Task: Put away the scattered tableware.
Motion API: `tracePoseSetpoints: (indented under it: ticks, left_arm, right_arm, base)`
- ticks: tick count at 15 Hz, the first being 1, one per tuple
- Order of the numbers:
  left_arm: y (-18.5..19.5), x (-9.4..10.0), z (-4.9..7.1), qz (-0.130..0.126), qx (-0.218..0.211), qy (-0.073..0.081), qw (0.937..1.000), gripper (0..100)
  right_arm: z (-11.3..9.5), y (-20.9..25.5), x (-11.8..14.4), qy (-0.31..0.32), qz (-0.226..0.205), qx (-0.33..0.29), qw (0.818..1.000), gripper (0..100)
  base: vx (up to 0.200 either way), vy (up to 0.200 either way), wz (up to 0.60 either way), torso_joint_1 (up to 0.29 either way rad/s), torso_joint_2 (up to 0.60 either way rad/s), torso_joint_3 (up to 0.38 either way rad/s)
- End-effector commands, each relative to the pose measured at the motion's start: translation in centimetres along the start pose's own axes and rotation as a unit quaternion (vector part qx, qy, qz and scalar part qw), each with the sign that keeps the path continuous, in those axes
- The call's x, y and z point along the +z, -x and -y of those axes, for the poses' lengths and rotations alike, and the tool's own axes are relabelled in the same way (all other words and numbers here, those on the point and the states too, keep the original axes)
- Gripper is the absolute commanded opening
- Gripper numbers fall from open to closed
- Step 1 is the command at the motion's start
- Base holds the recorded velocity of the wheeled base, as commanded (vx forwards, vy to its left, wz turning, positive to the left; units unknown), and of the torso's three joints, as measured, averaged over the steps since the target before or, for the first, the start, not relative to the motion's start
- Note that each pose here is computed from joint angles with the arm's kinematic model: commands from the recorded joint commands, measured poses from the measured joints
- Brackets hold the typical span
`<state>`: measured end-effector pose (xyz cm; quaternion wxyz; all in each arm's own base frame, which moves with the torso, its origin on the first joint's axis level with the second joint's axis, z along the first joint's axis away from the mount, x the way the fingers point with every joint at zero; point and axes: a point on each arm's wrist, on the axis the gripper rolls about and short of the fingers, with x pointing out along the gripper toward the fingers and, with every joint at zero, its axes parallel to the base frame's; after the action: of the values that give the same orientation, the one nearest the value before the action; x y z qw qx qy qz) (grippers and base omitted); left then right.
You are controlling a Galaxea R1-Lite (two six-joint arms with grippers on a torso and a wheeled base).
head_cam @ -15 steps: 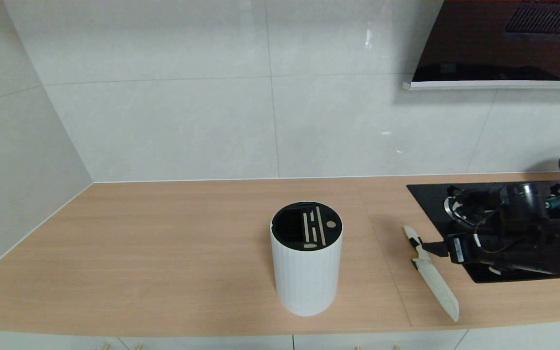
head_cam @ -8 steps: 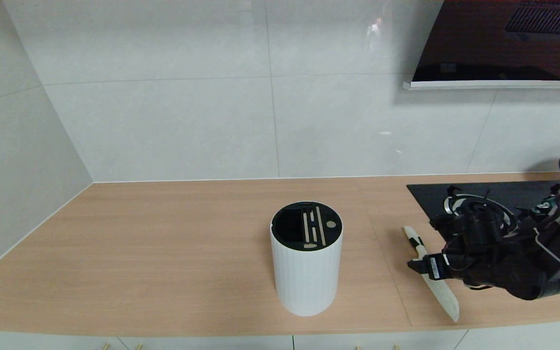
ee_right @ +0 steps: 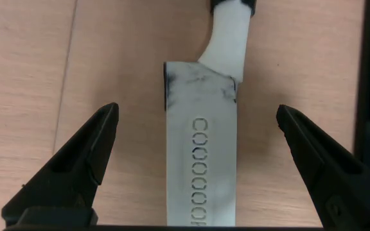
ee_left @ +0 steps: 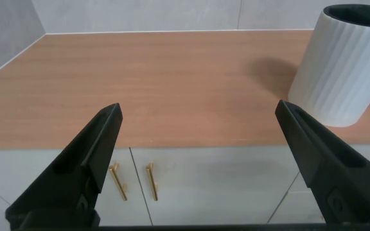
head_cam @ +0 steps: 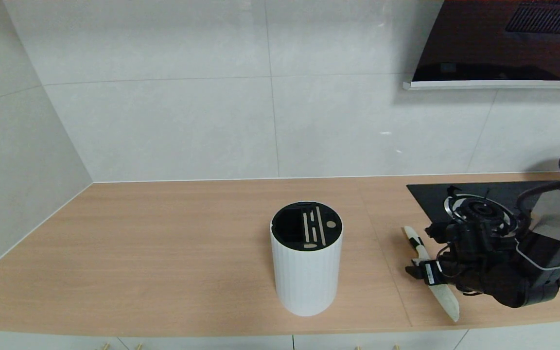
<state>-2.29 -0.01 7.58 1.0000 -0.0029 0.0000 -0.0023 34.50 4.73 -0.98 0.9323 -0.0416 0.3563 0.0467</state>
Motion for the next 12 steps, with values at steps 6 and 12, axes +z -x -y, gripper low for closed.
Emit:
tracePoseSetpoints:
  ticks: [6, 12]
  left_arm:
    - [0.0, 0.0, 0.0, 0.0, 0.0, 0.0, 1.0, 100]
    - [0.0, 0.0, 0.0, 0.0, 0.0, 0.0, 1.0, 100]
  right_arm:
    - [-0.04, -0.49, -0.51, 0.001, -0.008, 0.0, 1.0, 0]
    - [-0.06, -0.84, -0.87, 0.001, -0.014, 0.0, 1.0, 0]
  base:
    - [0.0, 0.0, 0.0, 0.0, 0.0, 0.0]
    - [0.0, 0.0, 0.0, 0.0, 0.0, 0.0]
